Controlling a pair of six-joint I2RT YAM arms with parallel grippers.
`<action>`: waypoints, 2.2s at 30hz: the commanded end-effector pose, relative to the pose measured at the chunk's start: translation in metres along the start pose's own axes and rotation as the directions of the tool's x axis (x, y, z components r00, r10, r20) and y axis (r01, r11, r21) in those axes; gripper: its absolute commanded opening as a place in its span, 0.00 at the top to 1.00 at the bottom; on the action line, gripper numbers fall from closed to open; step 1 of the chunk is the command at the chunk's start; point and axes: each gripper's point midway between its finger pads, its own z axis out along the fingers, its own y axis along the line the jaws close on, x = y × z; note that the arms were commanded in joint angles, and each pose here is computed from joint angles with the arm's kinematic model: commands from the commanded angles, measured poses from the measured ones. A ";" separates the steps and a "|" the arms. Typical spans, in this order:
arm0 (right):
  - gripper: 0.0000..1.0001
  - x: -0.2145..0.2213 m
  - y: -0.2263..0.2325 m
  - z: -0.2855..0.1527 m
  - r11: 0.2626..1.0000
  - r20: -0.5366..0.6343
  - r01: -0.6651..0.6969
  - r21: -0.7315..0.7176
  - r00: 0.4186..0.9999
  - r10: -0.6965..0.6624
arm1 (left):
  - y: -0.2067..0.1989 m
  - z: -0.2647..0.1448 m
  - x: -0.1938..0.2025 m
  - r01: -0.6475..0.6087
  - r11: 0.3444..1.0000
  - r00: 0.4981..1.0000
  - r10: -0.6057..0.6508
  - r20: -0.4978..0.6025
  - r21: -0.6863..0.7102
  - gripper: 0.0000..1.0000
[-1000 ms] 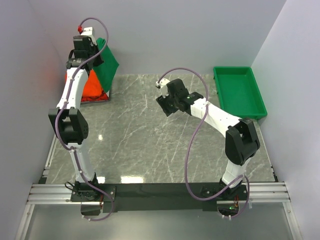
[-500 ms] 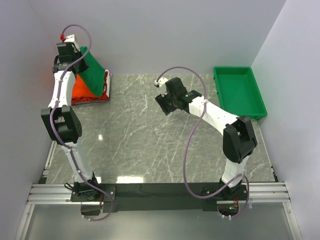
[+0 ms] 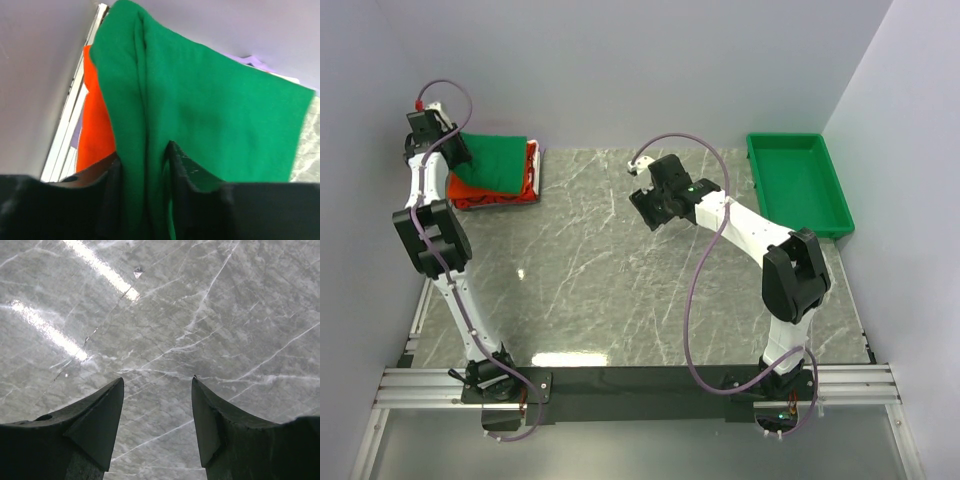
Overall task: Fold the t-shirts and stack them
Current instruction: Neatly place the folded tshirt to the corner, then reset both grippers
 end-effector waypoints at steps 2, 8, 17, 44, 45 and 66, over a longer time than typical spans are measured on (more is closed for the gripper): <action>0.37 -0.022 -0.006 -0.006 1.000 0.048 0.016 0.010 0.999 -0.016 | 0.007 -0.004 -0.031 -0.058 0.998 0.997 0.057 0.058 0.005 0.48; 0.37 -0.023 -0.008 -0.005 1.000 0.047 0.014 0.020 0.999 -0.015 | 0.025 -0.038 -0.069 -0.191 0.979 0.972 0.198 0.127 -0.069 0.17; 0.37 -0.014 -0.007 -0.005 1.000 0.038 0.011 0.017 0.999 -0.012 | 0.026 -0.097 -0.080 -0.320 0.946 0.936 0.323 0.140 -0.048 0.38; 0.39 0.024 -0.013 -0.016 0.998 -0.011 0.011 0.058 1.000 -0.010 | 0.106 -0.066 0.044 -0.210 0.958 0.970 0.180 -0.161 -0.196 0.69; 0.39 0.024 -0.014 -0.019 0.998 -0.011 0.012 0.062 1.000 -0.011 | 0.104 -0.074 0.039 -0.212 0.957 0.971 0.183 -0.151 -0.200 0.67; 0.21 0.121 -0.046 -0.097 0.944 0.028 -0.330 0.006 0.944 0.330 | -0.093 -0.250 0.100 -0.433 0.860 0.898 0.438 0.043 0.270 0.00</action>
